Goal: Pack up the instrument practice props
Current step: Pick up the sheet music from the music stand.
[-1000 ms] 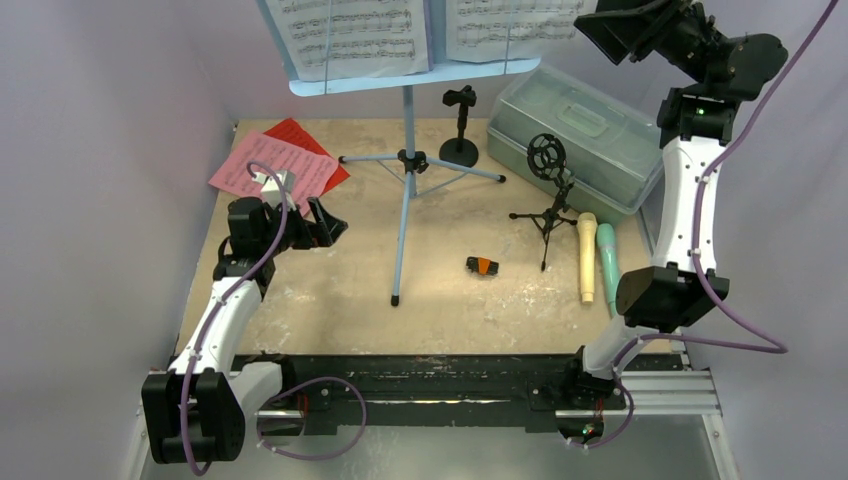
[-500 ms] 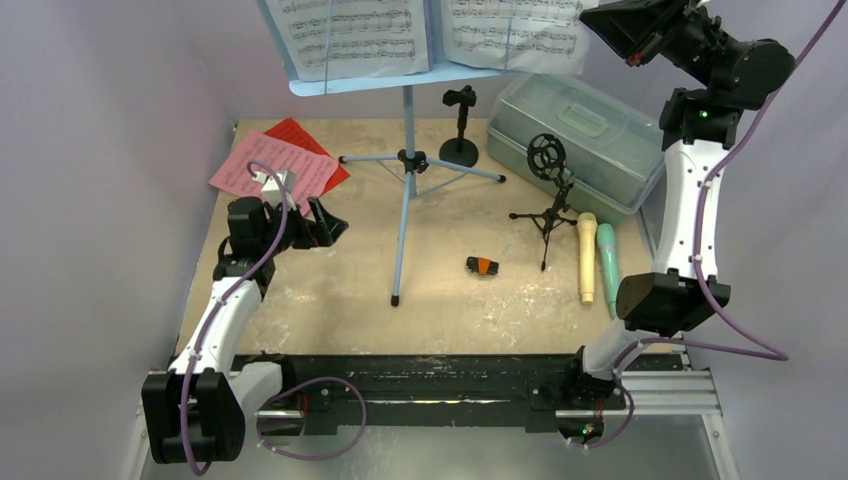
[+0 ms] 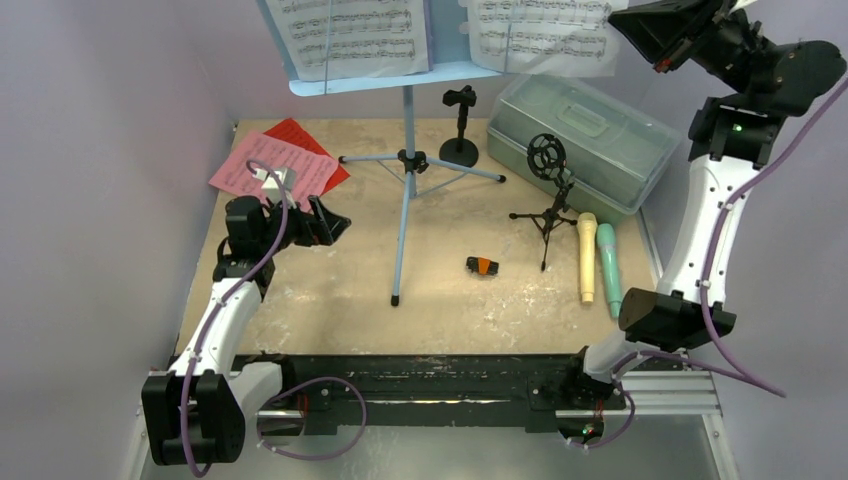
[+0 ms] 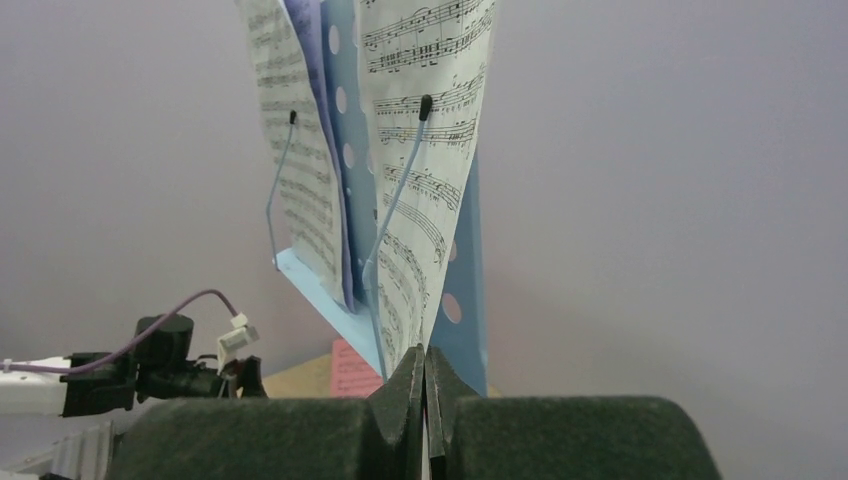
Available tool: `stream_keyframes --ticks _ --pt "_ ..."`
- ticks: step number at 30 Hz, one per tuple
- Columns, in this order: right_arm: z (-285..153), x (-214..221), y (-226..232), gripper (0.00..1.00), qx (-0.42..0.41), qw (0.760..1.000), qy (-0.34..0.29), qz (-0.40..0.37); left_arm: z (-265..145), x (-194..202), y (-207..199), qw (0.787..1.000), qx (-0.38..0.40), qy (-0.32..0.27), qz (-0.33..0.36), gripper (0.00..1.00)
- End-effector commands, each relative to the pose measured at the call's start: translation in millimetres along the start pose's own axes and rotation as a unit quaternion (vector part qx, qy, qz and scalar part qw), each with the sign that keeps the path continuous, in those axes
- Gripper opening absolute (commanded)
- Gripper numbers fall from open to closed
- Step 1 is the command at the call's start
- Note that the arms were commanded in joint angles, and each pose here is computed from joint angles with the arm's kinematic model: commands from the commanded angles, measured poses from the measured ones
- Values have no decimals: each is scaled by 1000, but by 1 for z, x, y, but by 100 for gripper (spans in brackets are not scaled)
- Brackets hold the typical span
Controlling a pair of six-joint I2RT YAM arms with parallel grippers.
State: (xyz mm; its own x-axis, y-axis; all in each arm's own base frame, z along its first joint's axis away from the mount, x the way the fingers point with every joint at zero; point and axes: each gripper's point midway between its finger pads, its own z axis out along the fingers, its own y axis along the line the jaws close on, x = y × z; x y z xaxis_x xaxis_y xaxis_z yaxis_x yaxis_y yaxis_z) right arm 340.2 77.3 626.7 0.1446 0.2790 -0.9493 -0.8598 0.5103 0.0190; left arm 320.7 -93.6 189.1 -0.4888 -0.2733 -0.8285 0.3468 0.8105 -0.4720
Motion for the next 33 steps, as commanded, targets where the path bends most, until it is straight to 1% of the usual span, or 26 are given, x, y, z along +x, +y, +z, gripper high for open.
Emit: stream_keyframes --ticks 1,4,10,14,19,26,29,33 --pt "-13 -11 9 0 32 999 13 -41 -2 -9 -15 999 36 -20 16 98" --pt "-22 -10 6 0 61 997 21 -50 -2 -10 -23 998 58 -23 17 98" --pt "-54 -13 6 0 145 982 43 -115 -6 -11 -44 994 107 -29 22 98" --pt "-74 1 10 0 169 976 71 -121 -8 -12 -57 990 138 -32 24 98" --pt "-94 31 19 0 181 969 113 -126 -11 -14 -69 985 167 -37 28 98" --pt "-116 73 47 0 194 955 172 -146 -15 -6 -100 973 226 -29 37 98" --pt "-123 96 59 0 183 956 189 -130 -16 -2 -111 968 245 -25 40 98" --pt "-129 126 81 0 149 962 205 -100 -19 2 -124 963 265 -22 42 98"
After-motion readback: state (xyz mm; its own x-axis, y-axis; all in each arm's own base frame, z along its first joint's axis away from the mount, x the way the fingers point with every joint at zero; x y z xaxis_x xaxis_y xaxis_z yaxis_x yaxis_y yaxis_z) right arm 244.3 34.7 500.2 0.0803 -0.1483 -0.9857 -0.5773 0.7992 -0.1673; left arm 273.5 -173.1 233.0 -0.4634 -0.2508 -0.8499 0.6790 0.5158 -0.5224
